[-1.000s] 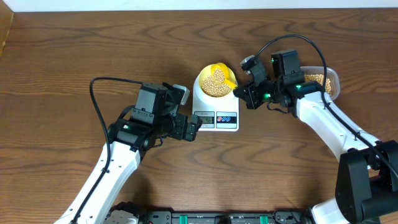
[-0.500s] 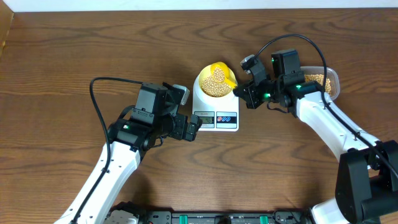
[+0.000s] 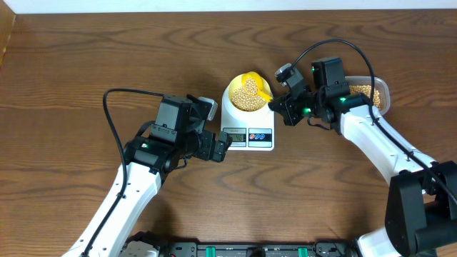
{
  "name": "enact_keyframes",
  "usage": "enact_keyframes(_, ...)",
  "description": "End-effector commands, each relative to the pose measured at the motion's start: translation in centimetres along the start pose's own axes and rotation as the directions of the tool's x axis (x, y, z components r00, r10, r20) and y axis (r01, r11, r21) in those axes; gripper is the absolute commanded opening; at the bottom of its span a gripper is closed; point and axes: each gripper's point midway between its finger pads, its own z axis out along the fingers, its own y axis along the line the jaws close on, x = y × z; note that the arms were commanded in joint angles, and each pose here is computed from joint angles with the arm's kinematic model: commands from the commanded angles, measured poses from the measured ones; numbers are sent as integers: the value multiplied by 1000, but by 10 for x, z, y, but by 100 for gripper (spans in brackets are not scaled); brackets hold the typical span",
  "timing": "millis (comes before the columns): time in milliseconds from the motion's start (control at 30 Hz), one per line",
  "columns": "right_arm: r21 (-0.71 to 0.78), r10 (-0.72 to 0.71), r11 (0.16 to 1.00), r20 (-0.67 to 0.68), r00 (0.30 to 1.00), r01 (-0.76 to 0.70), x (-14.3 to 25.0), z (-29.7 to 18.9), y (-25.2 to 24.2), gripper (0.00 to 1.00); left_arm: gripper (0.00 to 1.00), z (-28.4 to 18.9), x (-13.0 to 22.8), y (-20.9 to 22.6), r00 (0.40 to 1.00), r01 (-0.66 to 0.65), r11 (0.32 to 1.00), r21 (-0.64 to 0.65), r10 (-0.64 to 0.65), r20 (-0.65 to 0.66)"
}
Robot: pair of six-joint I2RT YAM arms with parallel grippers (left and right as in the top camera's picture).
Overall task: Scoop item into bowl and weigh 50g on scale
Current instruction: 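Hold the tipped scoop over the bowl, shaking soybeans out with the right gripper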
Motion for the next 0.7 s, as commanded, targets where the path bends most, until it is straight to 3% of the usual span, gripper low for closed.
enact_keyframes(0, 9, -51, 999, 3, 999, 51, -2, -1, 1, 1, 100, 1, 0, 1, 1000, -3, 1000, -10, 3, -1)
enact_keyframes(533, 17, 7, 1000, 2, 1000, -7, -2, -1, -1, 1, 100, 1, 0, 1, 1000, -4, 1000, -9, 4, -1)
enact_keyframes(667, -39, 18, 999, 7, 1000, -18, -3, -1, 9, 1, 100, 1, 0, 1, 1000, -4, 1000, -9, 4, -1)
